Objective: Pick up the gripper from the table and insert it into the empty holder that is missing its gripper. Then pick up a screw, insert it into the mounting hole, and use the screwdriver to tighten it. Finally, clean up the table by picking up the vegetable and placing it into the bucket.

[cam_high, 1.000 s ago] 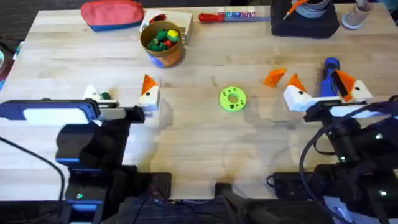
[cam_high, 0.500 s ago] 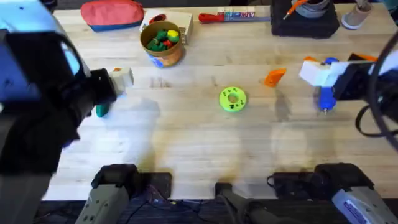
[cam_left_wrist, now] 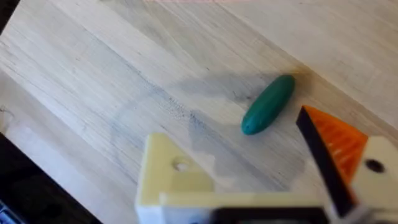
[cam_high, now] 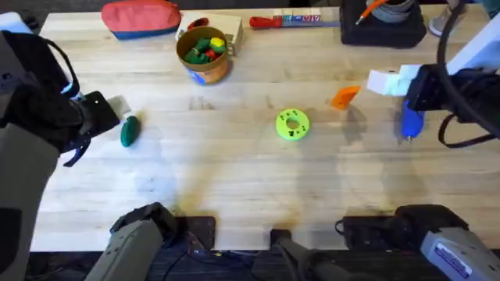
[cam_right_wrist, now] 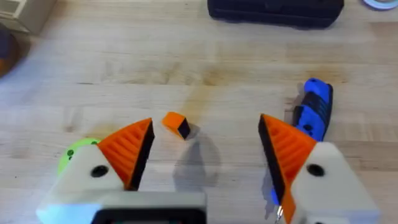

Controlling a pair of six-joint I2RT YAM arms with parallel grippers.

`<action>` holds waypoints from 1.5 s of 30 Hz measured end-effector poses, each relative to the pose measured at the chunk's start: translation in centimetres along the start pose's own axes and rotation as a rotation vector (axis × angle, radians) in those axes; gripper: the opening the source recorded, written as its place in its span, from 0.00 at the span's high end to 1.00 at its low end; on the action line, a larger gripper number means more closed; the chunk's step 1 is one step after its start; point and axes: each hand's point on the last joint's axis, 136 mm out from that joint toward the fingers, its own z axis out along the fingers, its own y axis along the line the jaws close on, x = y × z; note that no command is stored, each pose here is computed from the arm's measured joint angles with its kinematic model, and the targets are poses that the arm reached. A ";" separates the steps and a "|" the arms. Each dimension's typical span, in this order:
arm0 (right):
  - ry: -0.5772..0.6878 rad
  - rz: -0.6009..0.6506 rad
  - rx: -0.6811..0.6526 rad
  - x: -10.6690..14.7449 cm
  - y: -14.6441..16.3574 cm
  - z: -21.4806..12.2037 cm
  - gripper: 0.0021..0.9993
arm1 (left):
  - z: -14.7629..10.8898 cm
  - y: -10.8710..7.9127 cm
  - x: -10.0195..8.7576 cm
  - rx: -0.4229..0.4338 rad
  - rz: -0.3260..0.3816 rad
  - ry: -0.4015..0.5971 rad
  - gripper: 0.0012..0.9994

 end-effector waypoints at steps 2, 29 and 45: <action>-0.003 0.000 0.000 -0.1 0.0 0.0 0.01 | 0.0 -0.6 -0.1 0.035 0.020 -0.001 0.56; 0.134 0.002 0.003 3.3 -0.1 -0.2 0.01 | -24.6 -20.4 2.3 1.108 0.638 -0.654 0.07; 0.552 0.008 0.013 12.9 -0.2 -3.7 0.01 | -24.6 -21.2 3.9 1.153 0.691 -0.597 0.07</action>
